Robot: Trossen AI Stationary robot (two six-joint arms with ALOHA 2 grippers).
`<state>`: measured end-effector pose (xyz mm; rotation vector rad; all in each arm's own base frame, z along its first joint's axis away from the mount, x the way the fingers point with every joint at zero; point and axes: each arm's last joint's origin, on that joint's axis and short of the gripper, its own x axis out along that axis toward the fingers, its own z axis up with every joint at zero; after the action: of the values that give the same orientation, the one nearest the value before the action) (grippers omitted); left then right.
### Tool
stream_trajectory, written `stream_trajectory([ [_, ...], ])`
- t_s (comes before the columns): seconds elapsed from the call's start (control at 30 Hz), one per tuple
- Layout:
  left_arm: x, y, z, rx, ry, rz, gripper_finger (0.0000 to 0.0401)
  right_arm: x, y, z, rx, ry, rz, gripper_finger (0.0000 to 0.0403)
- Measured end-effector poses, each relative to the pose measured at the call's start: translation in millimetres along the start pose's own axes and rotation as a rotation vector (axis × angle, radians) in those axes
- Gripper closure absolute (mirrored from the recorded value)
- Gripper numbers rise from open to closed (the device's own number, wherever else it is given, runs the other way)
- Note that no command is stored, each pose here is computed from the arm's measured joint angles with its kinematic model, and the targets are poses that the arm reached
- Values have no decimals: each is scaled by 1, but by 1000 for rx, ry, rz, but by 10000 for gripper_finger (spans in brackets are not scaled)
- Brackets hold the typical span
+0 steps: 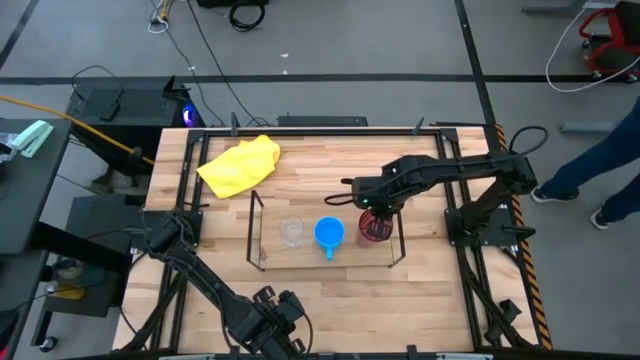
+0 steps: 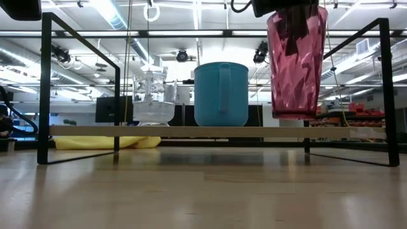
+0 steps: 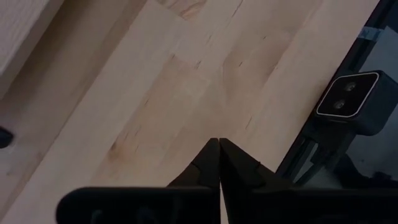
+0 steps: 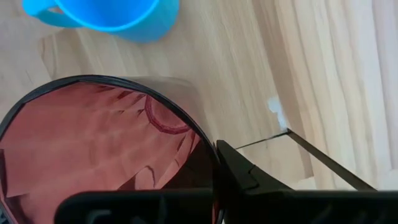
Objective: Stack small to large cups/mugs on shelf
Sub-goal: Put the red cup on the shelf
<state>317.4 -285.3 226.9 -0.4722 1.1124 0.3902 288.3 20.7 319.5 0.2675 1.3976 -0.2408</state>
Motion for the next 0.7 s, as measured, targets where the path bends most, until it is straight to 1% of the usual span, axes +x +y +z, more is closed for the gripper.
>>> stream_trajectory([
  [0.1, 0, 0, 0, 1, 0, 0, 392, 0, -2, 1, 7, -1, -1, 397],
  [0.33, 0, 0, 0, 4, 0, -1, 373, 0, -7, 4, 24, -10, -1, 397],
  [0.57, 0, 0, 0, 4, 0, -1, 391, 0, -7, 4, 23, -13, 0, 397],
  [0.7, 0, 0, 0, 4, 0, -1, 392, 0, -7, 4, 23, -13, 0, 397],
])
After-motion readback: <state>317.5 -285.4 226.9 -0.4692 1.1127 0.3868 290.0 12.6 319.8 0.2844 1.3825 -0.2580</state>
